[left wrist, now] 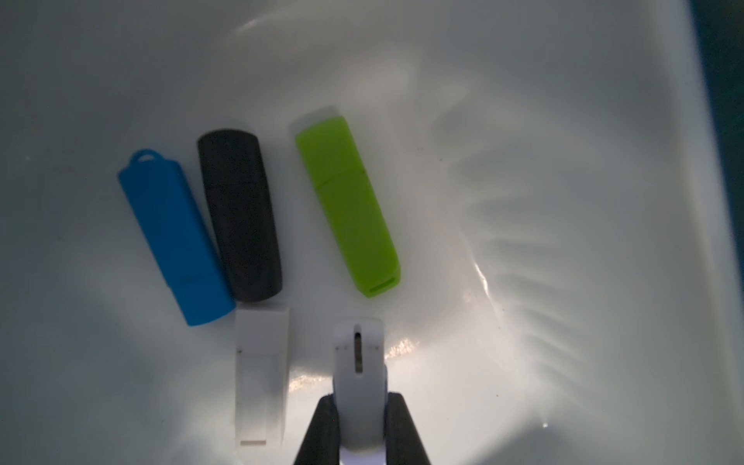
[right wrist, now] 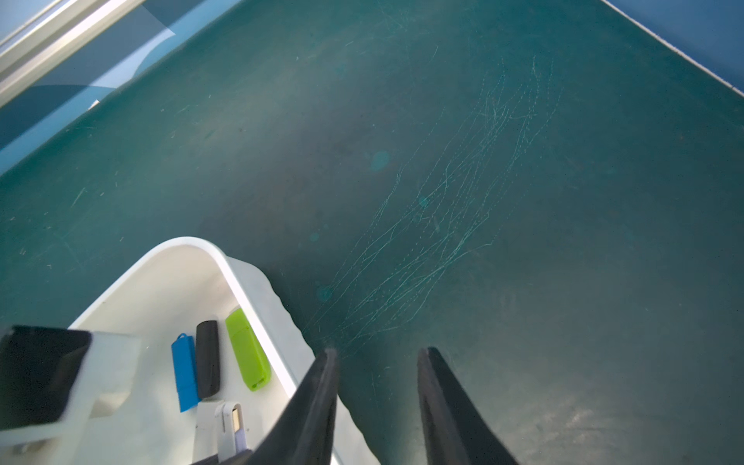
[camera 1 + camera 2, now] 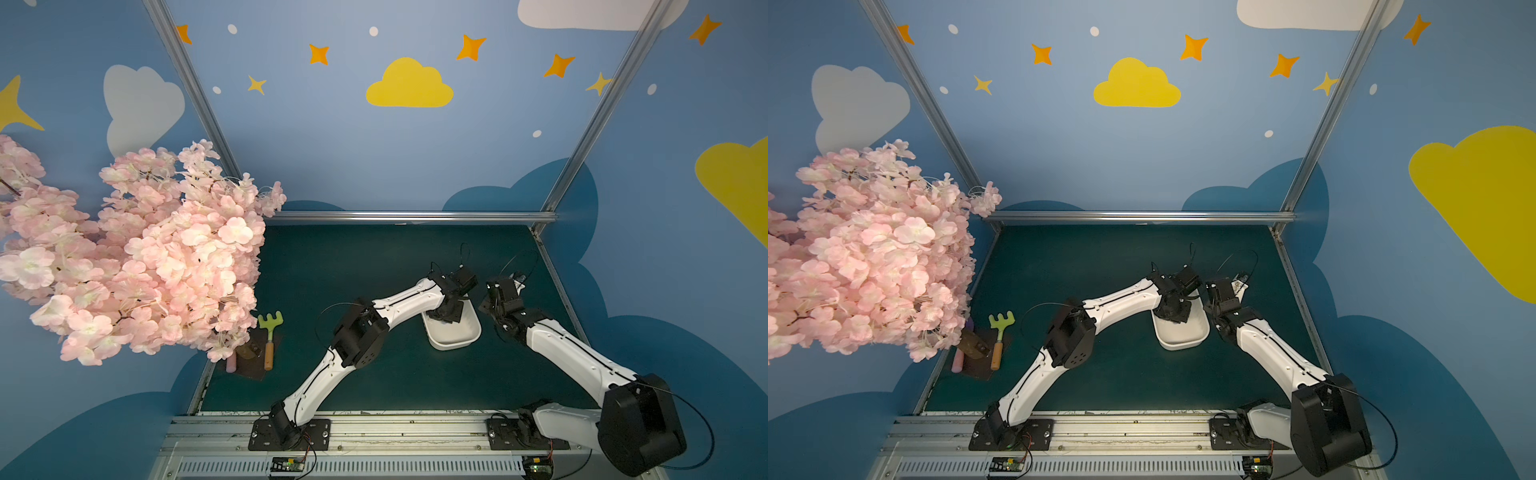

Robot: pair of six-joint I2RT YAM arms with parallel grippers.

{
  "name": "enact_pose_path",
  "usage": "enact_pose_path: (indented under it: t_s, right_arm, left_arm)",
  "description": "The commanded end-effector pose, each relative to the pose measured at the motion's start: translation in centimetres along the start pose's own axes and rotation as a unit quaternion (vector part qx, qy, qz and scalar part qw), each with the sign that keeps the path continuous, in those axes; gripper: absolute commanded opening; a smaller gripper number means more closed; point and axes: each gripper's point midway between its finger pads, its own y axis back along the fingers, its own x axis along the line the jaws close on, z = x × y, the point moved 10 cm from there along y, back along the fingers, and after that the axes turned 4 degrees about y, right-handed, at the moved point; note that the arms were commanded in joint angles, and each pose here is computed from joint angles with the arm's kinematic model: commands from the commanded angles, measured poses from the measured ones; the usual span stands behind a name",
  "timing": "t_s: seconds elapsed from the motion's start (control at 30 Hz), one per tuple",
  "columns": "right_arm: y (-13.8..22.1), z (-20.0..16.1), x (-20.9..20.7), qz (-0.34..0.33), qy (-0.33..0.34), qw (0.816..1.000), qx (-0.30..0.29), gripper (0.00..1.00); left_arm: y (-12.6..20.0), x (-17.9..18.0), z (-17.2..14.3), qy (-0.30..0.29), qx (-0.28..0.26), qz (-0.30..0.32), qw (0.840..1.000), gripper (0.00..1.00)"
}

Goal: Put the usb flash drive into the storage box
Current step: Place the USB flash in the storage box.

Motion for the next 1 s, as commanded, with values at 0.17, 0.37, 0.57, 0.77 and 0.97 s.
enact_pose_path:
  t_s: [0.17, 0.37, 0.57, 0.77, 0.97]
  right_arm:
    - [-0.3, 0.4, 0.5, 0.009, -0.008, 1.000, 0.004, 0.38]
    - [-0.3, 0.4, 0.5, 0.010, -0.008, 1.000, 0.004, 0.38]
    - [0.0, 0.6, 0.7, 0.019, -0.009, 1.000, 0.006, 0.37]
    - [0.6, 0.9, 1.0, 0.051, 0.001, 0.999, 0.006, 0.37]
    - [1.2, 1.2, 2.3, 0.122, 0.060, 0.991, 0.017, 0.35]
  left_arm:
    - [-1.0, 0.8, -0.2, -0.013, 0.017, 0.034, 0.999, 0.25]
    - [0.5, 0.5, 0.1, -0.021, -0.002, 0.033, 0.999, 0.42]
    - [5.6, -0.6, 0.9, -0.034, -0.048, -0.006, 0.998, 0.48]
    - [13.6, -0.4, 1.1, -0.045, -0.108, -0.039, 0.992, 0.48]
    - [20.4, 3.7, -1.9, -0.035, -0.169, 0.005, 0.985, 0.50]
